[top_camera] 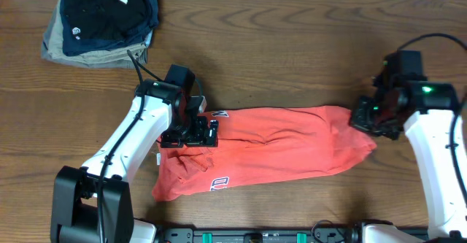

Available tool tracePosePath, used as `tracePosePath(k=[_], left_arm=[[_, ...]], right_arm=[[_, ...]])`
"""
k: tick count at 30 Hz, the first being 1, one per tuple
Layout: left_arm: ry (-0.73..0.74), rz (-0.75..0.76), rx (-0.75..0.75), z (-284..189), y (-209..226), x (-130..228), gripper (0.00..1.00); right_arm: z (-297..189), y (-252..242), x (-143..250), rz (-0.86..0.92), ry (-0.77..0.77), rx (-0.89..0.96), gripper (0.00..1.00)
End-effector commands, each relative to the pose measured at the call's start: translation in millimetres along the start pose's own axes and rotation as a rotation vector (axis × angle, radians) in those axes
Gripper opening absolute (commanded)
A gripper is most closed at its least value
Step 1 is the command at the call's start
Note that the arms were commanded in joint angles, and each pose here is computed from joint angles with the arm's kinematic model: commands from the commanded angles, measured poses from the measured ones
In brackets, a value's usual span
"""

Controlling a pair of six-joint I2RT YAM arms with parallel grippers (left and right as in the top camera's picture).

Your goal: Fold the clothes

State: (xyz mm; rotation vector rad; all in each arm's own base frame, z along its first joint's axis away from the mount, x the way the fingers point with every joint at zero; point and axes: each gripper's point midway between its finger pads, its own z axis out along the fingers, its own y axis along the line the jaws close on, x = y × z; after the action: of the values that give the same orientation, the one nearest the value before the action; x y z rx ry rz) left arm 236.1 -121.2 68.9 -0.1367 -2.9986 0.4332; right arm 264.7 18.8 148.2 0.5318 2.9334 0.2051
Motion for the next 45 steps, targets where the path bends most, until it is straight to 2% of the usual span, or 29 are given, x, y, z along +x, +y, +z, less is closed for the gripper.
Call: tracePosePath(k=[1, 6, 15, 27, 28, 30, 31, 36, 38, 39, 41, 42, 44, 45], left_arm=[[0.004, 0.005, -0.013, 1, 3, 2, 0.98], [0.004, 0.005, -0.013, 1, 3, 1, 0.98], [0.000, 0.006, -0.012, 1, 3, 1, 0.98], [-0.010, 0.006, -0.011, 1, 3, -2, 0.98], [-0.010, 0.006, -0.011, 1, 3, -2, 0.98], [-0.009, 0.006, -0.011, 1, 3, -2, 0.98], [-0.009, 0.006, -0.011, 1, 3, -2, 0.98], [-0.008, 0.006, -0.011, 2, 3, -1, 0.98], [-0.009, 0.006, -0.011, 2, 3, -1, 0.98], [-0.008, 0.006, -0.011, 2, 3, -1, 0.98], [-0.007, 0.005, -0.011, 2, 3, -1, 0.98], [-0.006, 0.005, -0.011, 2, 3, -1, 0.98], [-0.007, 0.006, -0.011, 2, 3, -1, 0.98], [-0.007, 0.005, -0.012, 2, 3, -1, 0.98]], right_arm=[[14, 16, 17, -0.063, 0.036, 0.000, 0.01], [39, 47, 37, -0.129, 0.071, -0.088, 0.01], [78, 74, 60, -0.119, 0.076, -0.150, 0.01], [86, 109, 74, -0.103, 0.051, -0.217, 0.07], [86, 111, 75, -0.105, 0.051, -0.221, 0.09], [86, 115, 78, -0.119, 0.053, -0.225, 0.26], [86, 116, 80, -0.126, 0.055, -0.226, 0.29], [82, 128, 92, -0.149, 0.104, -0.280, 0.27], [76, 132, 91, -0.188, 0.106, -0.300, 0.31], [73, 132, 89, -0.201, 0.103, -0.297, 0.36], [63, 130, 81, -0.232, 0.083, -0.277, 0.58], [57, 126, 74, -0.234, 0.066, -0.252, 0.66], [45, 112, 55, -0.204, 0.016, -0.172, 0.77], [41, 107, 49, -0.194, -0.001, -0.144, 0.79]])
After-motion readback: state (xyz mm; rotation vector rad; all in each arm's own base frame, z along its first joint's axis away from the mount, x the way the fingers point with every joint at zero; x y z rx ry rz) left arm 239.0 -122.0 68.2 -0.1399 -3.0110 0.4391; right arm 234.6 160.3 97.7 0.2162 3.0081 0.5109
